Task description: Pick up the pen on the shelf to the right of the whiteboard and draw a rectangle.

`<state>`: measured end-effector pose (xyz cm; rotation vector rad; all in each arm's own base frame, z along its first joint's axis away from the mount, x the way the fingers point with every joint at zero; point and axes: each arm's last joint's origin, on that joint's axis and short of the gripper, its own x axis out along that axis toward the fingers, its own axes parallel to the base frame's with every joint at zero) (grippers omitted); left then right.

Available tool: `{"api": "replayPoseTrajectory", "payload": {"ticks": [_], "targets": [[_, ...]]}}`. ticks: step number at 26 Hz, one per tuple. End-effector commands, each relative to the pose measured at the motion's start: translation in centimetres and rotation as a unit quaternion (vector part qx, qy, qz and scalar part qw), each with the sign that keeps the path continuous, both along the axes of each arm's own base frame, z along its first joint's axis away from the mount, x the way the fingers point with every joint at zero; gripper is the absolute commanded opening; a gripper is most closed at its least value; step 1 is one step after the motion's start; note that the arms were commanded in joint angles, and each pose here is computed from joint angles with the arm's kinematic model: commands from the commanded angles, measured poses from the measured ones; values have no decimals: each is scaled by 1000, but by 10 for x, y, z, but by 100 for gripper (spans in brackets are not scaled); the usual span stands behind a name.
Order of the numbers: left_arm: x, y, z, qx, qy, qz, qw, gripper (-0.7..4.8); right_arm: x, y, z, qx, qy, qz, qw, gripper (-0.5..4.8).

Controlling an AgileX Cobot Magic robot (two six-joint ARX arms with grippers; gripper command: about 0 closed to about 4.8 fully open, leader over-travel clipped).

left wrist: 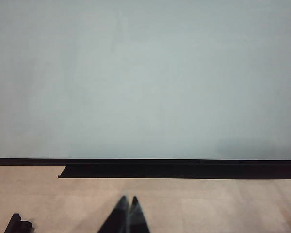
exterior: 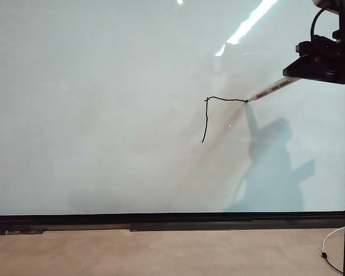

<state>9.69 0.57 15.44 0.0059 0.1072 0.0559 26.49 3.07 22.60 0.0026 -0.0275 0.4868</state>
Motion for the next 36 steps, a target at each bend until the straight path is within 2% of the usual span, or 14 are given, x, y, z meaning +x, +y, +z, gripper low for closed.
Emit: {"api": "replayPoseTrajectory", "payload": {"ticks": [1, 9, 14, 20, 23, 27, 36], "targets": [[0, 0, 2, 1, -7, 1, 1000, -4, 0, -3, 7, -2, -20, -23, 1000, -4], [0, 0, 2, 1, -7, 1, 1000, -5, -1, -6, 7, -3, -22, -29, 999, -4], [0, 0, 2, 1, -7, 1, 1000, -4, -4, -4, 6, -1, -13, -8, 1000, -4], [0, 0, 2, 1, -7, 1, 1000, -5, -22, 10, 1, 0, -13, 9, 1000, -4], [0, 0, 2, 1, -7, 1, 1000, -4, -32, 27, -8, 1, 2, 29, 1000, -4], [0, 0, 2, 1, -7, 1, 1000, -5, -29, 45, -19, 4, 16, 49, 999, -4], [0, 0, 2, 1, -7, 1, 1000, -4, -15, 65, -49, 31, 33, 64, 997, -4]]}}
